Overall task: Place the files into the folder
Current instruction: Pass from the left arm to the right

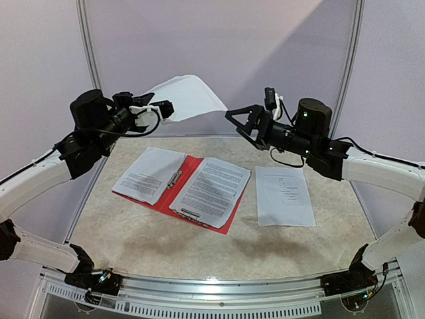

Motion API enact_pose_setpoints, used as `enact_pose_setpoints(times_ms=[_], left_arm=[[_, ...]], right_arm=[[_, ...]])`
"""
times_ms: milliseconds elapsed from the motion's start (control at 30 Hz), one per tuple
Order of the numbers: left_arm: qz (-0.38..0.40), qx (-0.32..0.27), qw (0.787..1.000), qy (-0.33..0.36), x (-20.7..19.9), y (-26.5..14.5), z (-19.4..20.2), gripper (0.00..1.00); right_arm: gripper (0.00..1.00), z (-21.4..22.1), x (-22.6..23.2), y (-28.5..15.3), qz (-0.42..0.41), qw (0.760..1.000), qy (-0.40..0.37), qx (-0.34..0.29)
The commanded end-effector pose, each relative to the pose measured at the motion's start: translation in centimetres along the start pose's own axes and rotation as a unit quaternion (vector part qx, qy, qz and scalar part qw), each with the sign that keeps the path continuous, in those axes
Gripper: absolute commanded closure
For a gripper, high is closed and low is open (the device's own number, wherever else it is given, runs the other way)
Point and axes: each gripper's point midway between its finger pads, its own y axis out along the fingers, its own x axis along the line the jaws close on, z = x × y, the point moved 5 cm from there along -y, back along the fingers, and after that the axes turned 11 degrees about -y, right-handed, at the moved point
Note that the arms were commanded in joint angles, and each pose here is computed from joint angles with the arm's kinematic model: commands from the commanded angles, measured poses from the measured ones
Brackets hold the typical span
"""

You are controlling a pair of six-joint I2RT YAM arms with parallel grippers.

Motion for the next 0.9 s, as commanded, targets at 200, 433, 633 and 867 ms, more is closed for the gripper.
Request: enact_pose_setpoints(times_ms=[200,433,633,867], left_arm=[[0.001,-0.021,0.999,0.025,-0.1,0.4,-0.9,1.0],[-0.004,-0.012,1.0,0.016,0.9,0.6,-0.7,1.0],[-0.005,-0.022,1.0,0.018,0.8,0.6,-0.8,1.0],[0.004,-0.028,0.999,0.023,0.3,0.1,-0.8,1.0]], right_arm=[[0.01,-2.8,5.0,7.0,-0.151,0.979,0.126,-0.051],[0.02,-0.2,2.3,7.3,-0.087,0.978,0.189,-0.03],[0.02,0.9,2.3,7.2,-0.093,0.971,0.219,-0.032],[0.06,-0.4,3.0,9.1,-0.125,0.969,0.21,-0.029]])
